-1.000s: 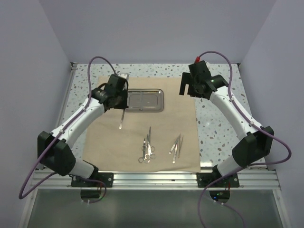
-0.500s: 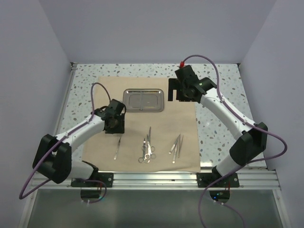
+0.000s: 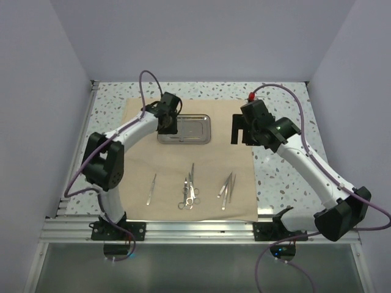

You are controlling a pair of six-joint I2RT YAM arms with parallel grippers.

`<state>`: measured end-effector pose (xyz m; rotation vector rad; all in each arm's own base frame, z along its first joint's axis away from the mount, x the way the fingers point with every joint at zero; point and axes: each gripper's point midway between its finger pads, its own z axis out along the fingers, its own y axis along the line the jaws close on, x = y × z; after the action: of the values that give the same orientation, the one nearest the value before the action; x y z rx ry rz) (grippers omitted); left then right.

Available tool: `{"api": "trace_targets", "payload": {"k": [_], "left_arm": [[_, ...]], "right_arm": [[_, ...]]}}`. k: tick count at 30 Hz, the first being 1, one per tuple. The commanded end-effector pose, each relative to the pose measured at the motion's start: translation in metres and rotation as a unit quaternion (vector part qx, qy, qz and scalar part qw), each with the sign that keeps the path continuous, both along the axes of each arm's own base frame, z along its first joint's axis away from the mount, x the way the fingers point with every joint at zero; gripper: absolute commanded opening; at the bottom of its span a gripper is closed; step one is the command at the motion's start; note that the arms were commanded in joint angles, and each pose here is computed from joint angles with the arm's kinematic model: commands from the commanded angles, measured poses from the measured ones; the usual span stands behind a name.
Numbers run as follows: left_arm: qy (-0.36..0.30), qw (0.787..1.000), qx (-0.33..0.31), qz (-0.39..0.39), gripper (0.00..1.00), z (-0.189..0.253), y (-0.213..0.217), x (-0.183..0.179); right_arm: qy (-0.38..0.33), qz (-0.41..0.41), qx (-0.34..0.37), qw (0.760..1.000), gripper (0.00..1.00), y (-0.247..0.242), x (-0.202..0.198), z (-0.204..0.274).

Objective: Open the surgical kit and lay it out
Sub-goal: Pick up the medical item from the container.

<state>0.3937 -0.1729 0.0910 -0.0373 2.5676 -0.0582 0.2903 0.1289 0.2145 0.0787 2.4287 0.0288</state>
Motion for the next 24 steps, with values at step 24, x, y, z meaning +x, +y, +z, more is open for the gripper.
{"api": "trace_targets", "payload": {"k": [24], "left_arm": [[0.016,0.999,-0.007,-0.029,0.32,-0.037,-0.033,0.047]], "right_arm": [[0.0,-0.046,-0.044,0.998,0.98,-0.034,-0.016,-0.005]]}}
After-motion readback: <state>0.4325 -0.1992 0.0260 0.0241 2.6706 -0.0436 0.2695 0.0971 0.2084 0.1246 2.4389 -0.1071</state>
